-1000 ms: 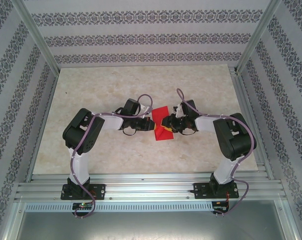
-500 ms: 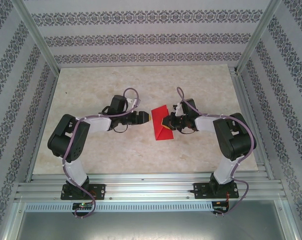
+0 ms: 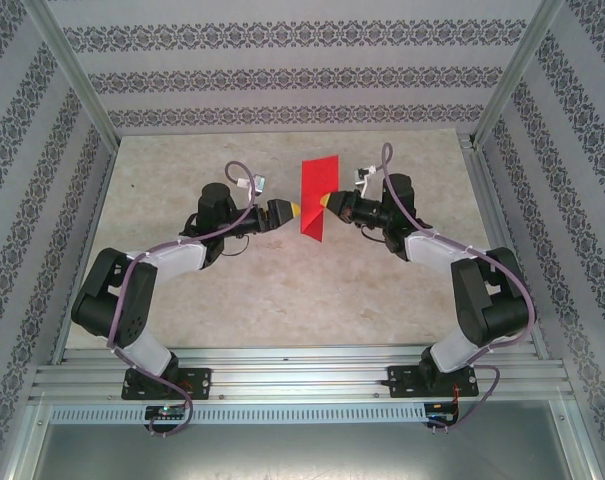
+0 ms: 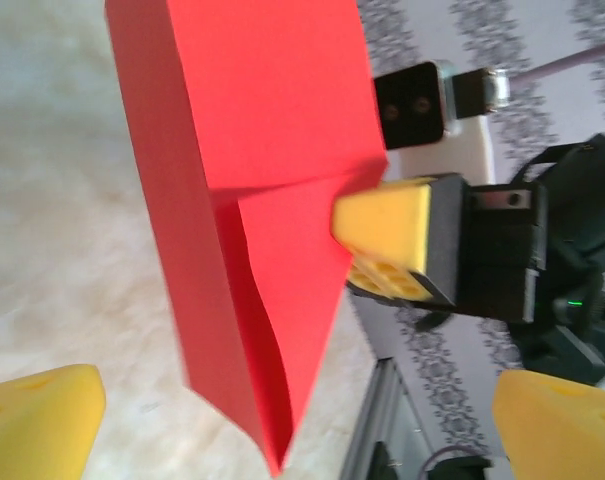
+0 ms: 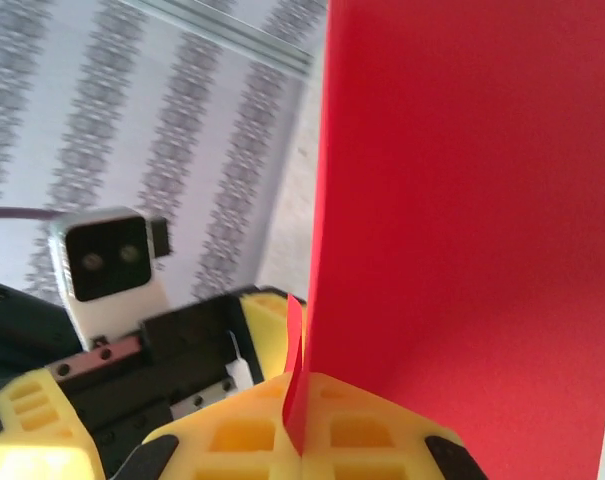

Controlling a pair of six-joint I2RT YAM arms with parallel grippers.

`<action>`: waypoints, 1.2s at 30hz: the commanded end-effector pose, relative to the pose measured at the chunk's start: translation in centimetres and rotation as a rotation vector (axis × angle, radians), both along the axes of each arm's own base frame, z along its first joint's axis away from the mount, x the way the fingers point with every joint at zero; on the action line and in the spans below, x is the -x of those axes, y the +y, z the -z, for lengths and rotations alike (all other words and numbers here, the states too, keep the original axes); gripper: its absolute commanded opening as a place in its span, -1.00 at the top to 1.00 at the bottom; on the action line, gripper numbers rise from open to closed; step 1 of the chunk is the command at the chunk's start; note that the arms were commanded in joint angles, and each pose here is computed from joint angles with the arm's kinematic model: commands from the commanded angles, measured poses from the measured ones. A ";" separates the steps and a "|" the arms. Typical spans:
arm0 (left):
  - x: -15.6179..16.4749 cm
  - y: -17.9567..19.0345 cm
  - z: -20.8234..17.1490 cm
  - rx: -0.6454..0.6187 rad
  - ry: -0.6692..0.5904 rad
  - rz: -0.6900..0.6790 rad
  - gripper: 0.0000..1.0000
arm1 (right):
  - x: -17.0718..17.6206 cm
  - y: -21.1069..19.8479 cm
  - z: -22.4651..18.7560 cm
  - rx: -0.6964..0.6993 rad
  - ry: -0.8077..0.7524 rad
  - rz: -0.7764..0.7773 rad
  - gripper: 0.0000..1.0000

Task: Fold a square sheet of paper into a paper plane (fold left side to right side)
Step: Turn over the paper at the center of the table.

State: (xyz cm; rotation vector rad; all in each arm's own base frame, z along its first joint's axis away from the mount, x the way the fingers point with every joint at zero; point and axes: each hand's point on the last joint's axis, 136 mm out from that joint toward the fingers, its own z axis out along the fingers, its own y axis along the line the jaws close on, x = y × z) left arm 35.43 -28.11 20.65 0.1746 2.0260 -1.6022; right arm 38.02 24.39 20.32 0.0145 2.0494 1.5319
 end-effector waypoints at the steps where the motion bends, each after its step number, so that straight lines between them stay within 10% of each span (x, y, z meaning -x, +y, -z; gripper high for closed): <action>1: 0.7 -0.9 -5.9 0.133 -0.102 0.080 -1.00 | -0.2 0.6 -7.3 -0.182 -0.176 -0.053 0.98; 8: 1.4 -2.8 -7.2 0.183 -0.090 0.158 -0.78 | 0.6 2.1 -9.0 -0.275 -0.176 -0.124 0.97; 16: 0.9 -3.1 -6.7 0.198 -0.053 0.154 0.40 | 0.9 2.2 -7.7 -0.240 -0.146 -0.116 0.92; 25: 1.2 -2.8 -4.9 0.105 -0.033 0.136 1.00 | 0.4 0.4 -7.1 -0.165 -0.154 -0.044 0.53; 29: 1.9 -1.8 -0.8 -0.226 -0.024 0.083 1.00 | -0.6 -3.3 -5.0 -0.017 -0.122 0.101 0.27; 36: 2.7 3.7 6.1 -1.114 -0.081 -0.074 1.00 | 0.2 -14.2 2.5 0.656 0.097 0.476 0.05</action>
